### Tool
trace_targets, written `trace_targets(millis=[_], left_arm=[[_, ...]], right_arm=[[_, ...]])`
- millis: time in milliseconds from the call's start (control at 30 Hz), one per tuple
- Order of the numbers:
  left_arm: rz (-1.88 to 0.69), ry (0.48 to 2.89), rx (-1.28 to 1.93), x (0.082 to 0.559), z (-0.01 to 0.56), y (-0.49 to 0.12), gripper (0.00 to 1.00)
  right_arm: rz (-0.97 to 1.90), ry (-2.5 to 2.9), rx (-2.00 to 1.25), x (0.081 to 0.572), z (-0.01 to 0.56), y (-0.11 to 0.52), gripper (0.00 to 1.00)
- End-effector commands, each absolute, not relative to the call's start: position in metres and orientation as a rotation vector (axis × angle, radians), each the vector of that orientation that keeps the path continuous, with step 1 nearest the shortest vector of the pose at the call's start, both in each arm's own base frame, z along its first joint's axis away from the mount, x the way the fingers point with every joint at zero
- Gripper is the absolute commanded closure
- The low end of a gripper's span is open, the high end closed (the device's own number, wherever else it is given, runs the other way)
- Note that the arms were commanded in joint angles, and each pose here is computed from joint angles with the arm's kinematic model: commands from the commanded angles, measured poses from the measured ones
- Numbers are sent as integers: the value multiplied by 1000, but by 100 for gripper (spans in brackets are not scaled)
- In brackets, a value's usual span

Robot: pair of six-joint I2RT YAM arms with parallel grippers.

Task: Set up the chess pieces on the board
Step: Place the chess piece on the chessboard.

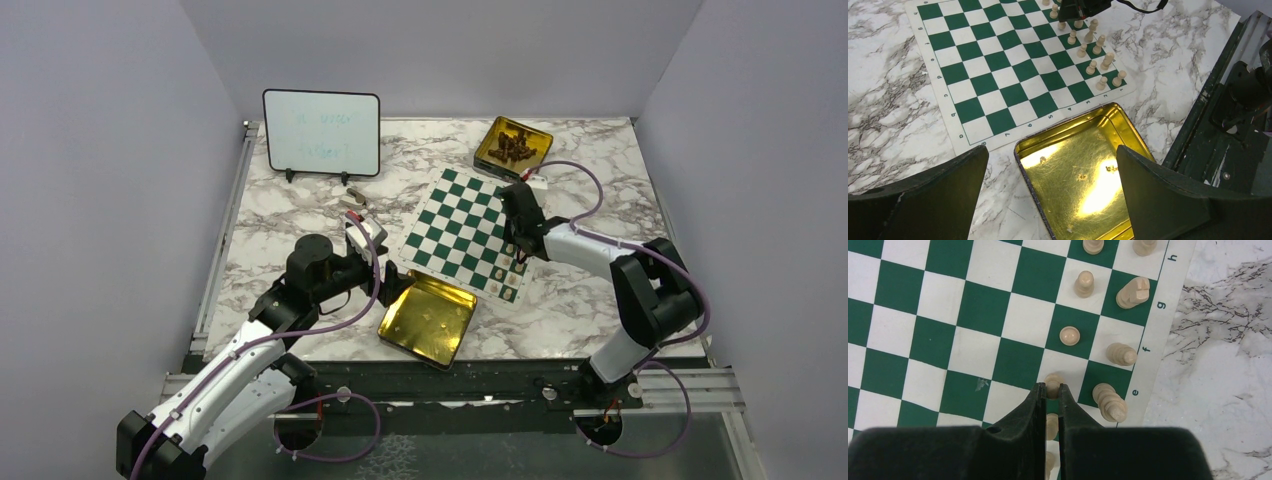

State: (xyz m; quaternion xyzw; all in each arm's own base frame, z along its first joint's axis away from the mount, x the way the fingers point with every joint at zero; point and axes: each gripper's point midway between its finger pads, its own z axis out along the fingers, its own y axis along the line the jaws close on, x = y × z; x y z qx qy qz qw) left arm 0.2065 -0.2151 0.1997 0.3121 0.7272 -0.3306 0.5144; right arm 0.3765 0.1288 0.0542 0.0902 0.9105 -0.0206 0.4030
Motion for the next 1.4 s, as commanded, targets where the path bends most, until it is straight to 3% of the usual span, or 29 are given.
trace_targets(millis=[0, 667, 1367], left_arm=[[-777, 1719, 753, 208, 205, -215, 1], [-778, 1720, 755, 207, 204, -215, 1], [-779, 1722, 757, 207, 203, -215, 1]], right_arm=[[-96, 2304, 250, 381, 54, 123, 97], [-126, 2327, 252, 383, 48, 119, 96], [-127, 2341, 248, 387, 47, 122, 74]])
